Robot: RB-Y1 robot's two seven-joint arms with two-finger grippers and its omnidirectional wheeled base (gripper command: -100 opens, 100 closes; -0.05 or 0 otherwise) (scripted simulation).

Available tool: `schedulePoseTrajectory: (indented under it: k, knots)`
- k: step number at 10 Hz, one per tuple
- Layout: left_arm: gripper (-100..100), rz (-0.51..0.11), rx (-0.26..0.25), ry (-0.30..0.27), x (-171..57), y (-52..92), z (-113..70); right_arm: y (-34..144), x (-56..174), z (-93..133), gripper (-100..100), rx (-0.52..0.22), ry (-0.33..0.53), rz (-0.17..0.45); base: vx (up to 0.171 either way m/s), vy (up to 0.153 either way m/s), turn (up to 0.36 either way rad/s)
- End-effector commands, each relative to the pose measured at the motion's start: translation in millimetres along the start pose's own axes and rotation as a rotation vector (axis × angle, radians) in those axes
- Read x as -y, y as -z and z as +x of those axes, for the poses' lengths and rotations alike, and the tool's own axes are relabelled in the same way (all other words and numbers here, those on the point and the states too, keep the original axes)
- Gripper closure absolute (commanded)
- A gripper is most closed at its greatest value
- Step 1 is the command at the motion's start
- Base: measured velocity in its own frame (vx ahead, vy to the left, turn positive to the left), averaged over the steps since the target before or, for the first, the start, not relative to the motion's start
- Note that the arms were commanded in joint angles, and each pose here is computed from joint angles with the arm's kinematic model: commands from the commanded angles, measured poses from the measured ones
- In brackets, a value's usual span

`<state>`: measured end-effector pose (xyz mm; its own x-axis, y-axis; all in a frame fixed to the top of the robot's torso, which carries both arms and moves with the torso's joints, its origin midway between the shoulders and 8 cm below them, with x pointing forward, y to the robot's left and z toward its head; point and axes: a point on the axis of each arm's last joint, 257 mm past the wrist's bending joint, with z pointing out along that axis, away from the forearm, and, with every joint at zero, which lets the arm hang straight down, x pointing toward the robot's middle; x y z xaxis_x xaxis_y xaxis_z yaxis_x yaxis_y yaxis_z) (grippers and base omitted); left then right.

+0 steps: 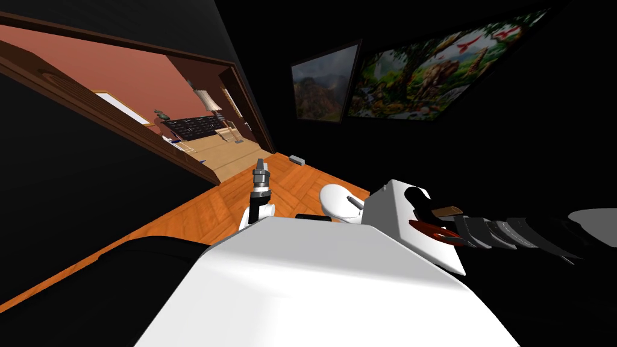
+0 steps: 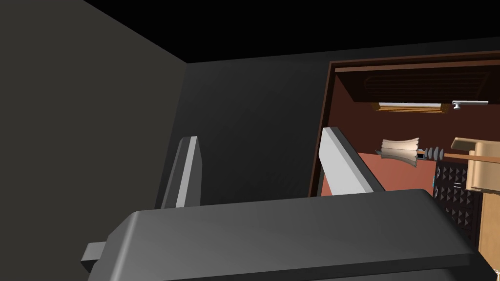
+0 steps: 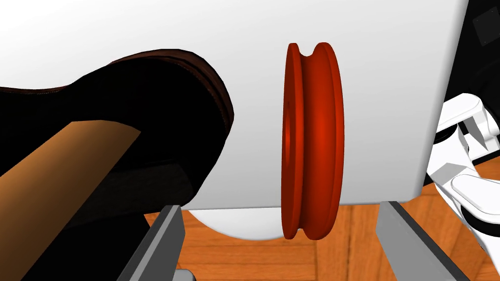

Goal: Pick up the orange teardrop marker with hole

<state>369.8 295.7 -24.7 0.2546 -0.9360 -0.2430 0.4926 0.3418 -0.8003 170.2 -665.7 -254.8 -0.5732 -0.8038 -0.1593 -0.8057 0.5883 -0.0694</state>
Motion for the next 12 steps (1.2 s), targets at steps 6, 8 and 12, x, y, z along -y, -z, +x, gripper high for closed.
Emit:
schedulePoseTrajectory:
  k: [6, 8, 12]
  knots:
    - [0, 0.0, 0.0, 0.0, 0.0, 0.0, 0.0, 7.1, -4.9, 42.9, -100, -0.018, -0.025, 0.017, 0.029, 0.028, 0.027]
    - [0, 0.0, 0.0, 0.0, 0.0, 0.0, 0.0, 5.1, -13.0, 54.7, -100, -0.012, -0.026, 0.011, 0.055, 0.042, 0.037]
    - [0, 0.0, 0.0, 0.0, 0.0, 0.0, 0.0, 8.2, -20.7, 75.3, -100, -0.022, -0.048, 0.018, 0.026, 0.025, 0.02]
